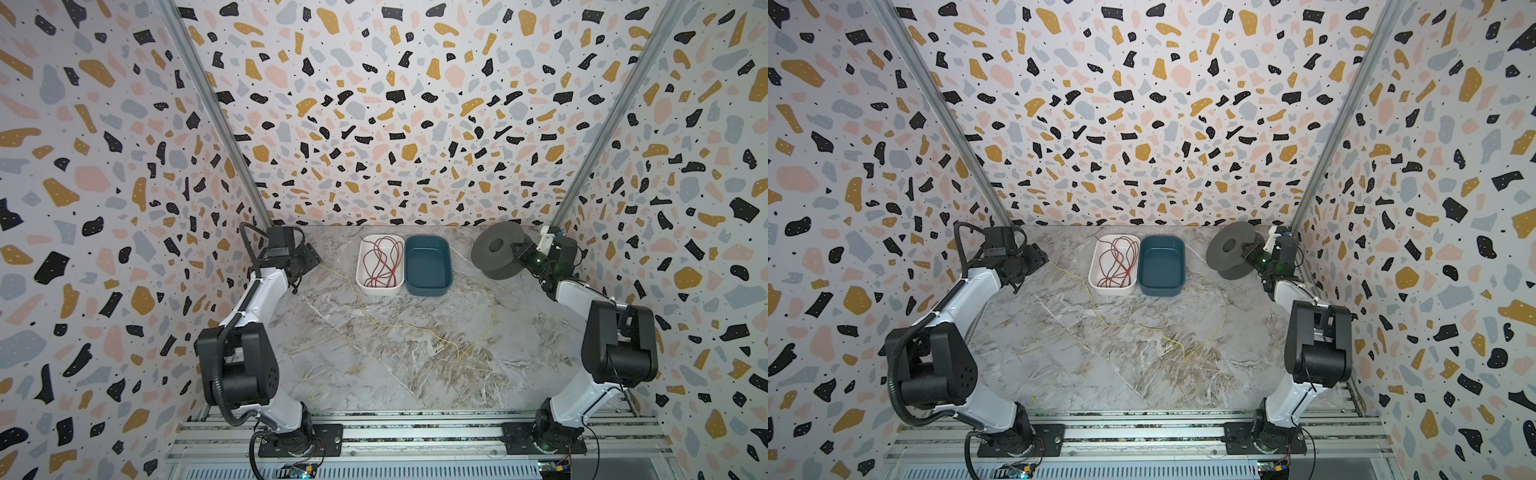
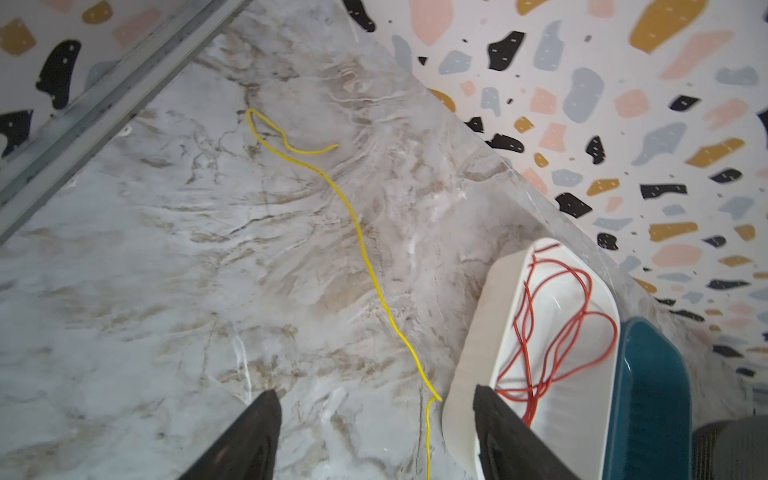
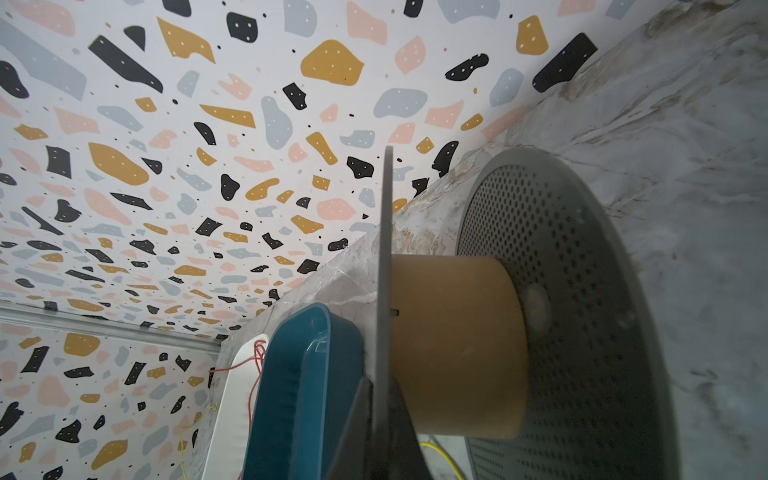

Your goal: Wrap the cables

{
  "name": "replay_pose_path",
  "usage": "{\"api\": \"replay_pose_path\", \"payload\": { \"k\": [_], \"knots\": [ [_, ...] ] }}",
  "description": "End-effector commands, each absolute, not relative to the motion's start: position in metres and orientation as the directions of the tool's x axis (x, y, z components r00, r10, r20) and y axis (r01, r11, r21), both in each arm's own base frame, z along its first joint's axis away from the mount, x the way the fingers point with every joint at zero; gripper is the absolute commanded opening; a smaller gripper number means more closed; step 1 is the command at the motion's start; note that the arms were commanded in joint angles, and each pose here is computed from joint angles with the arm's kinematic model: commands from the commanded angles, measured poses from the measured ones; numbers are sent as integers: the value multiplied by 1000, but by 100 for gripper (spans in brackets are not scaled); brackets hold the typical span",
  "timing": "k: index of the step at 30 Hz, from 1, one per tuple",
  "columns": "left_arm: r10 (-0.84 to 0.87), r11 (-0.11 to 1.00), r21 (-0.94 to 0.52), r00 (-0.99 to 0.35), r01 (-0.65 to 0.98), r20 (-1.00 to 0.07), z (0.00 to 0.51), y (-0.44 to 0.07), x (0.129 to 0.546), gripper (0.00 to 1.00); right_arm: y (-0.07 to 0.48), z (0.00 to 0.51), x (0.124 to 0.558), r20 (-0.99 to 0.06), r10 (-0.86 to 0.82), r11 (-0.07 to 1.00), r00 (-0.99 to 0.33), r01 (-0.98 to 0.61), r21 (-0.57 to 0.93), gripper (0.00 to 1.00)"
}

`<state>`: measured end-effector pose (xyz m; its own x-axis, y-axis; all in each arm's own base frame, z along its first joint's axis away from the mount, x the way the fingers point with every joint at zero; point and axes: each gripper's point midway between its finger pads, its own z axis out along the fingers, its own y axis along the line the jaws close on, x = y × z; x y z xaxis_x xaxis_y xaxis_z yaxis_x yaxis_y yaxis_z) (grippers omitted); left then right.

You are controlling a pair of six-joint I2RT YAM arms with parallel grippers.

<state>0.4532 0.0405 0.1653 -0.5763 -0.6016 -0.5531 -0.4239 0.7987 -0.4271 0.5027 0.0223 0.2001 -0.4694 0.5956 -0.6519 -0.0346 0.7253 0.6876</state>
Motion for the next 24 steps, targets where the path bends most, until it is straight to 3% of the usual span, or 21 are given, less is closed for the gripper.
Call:
{"api": "replay_pose_path", "payload": {
  "k": [1,14,24],
  "knots": [
    [-683,730,-504,-520,-461,-513,157,48,472,72,28,264,497,-779,487,817,-394,-109,566,0],
    [-804,594,-612,-378,-522,-459,135,67,535,73,74,329,443,-842,376,862,-387,-188,471,0],
    [-863,505,-675,-317,-538,-393,104,71,571,64,121,353,406,-853,319,838,-413,-297,457,0]
  ]
}}
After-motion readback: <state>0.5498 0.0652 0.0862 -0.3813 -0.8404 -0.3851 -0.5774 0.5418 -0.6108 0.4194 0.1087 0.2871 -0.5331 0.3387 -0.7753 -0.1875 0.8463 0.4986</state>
